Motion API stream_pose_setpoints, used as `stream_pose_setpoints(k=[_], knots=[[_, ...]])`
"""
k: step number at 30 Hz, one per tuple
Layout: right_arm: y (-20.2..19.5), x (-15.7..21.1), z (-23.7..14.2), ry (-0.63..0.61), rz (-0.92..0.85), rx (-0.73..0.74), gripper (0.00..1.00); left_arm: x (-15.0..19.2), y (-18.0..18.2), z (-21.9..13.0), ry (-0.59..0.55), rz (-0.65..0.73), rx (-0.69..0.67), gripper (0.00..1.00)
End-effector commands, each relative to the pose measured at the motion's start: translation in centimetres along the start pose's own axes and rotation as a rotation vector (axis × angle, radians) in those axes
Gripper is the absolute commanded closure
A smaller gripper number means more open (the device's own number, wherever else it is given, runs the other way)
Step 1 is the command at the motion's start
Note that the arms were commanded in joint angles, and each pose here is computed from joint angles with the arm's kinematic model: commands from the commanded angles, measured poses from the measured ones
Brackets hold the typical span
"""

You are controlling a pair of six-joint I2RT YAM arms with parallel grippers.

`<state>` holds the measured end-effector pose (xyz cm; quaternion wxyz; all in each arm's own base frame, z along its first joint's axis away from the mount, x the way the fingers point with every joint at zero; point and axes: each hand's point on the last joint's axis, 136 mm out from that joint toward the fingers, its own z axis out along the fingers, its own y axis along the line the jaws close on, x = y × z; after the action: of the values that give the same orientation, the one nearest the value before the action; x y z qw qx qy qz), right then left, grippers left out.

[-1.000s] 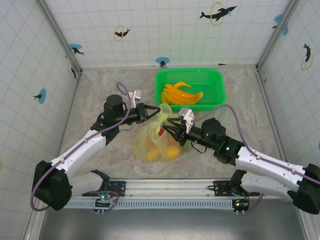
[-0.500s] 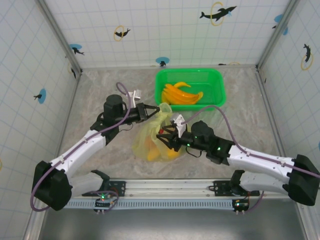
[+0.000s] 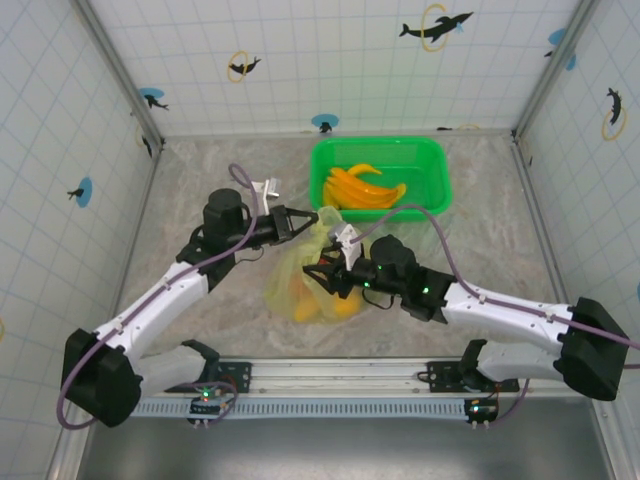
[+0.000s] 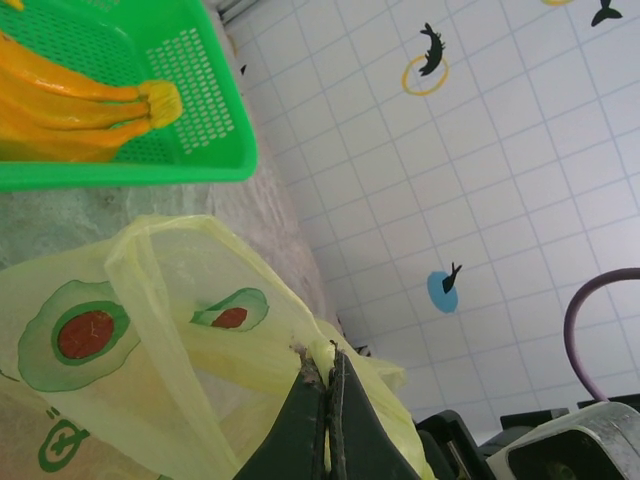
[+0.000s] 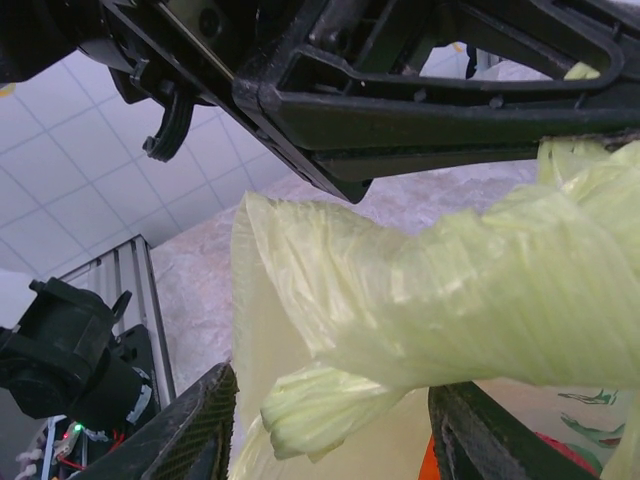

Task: Place the fake fruits into the plastic bag and tie a complex knot

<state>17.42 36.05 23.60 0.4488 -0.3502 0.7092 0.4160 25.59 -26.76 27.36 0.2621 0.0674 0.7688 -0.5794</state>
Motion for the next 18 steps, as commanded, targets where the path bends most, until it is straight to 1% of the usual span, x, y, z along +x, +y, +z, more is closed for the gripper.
stream_pose_setpoints(k=[1, 3, 6, 8, 9, 12, 13, 14, 18], knots=[[0.6, -3.1, -0.2, -0.085, -0.013, -0.005, 0.52, -1.2, -1.7, -0.7, -0.035, 0.064, 0.021, 1.0], [0.4, -3.1, -0.4, -0.087, -0.016, 0.001, 0.61, -1.2, -1.7, -0.7, -0.036, 0.066, 0.017, 1.0], [0.1, -3.0, -0.9, -0.091, -0.014, 0.017, 0.8, -1.2, -1.8, -0.8, -0.039, 0.071, 0.016, 1.0], [-0.1, -2.9, -1.2, -0.094, -0.013, 0.024, 0.89, -1.3, -1.8, -0.9, -0.042, 0.073, 0.014, 1.0], [-0.3, -2.9, -1.3, -0.095, -0.014, 0.031, 0.92, -1.3, -1.7, -0.9, -0.042, 0.074, 0.011, 1.0], [-0.6, -2.7, -1.8, -0.099, -0.012, 0.041, 0.94, -1.3, -1.8, -0.9, -0.045, 0.078, 0.01, 1.0], [-0.6, -2.7, -1.9, -0.1, -0.011, 0.045, 0.96, -1.3, -1.8, -1.0, -0.047, 0.08, 0.007, 1.0], [-0.7, -2.6, -2.0, -0.101, -0.011, 0.048, 1.0, -1.4, -1.7, -1.0, -0.05, 0.085, 0.001, 1.0], [-0.8, -2.3, -2.4, -0.1, -0.009, 0.056, 1.0, -1.6, -1.9, -1.2, -0.063, 0.104, -0.009, 1.0]])
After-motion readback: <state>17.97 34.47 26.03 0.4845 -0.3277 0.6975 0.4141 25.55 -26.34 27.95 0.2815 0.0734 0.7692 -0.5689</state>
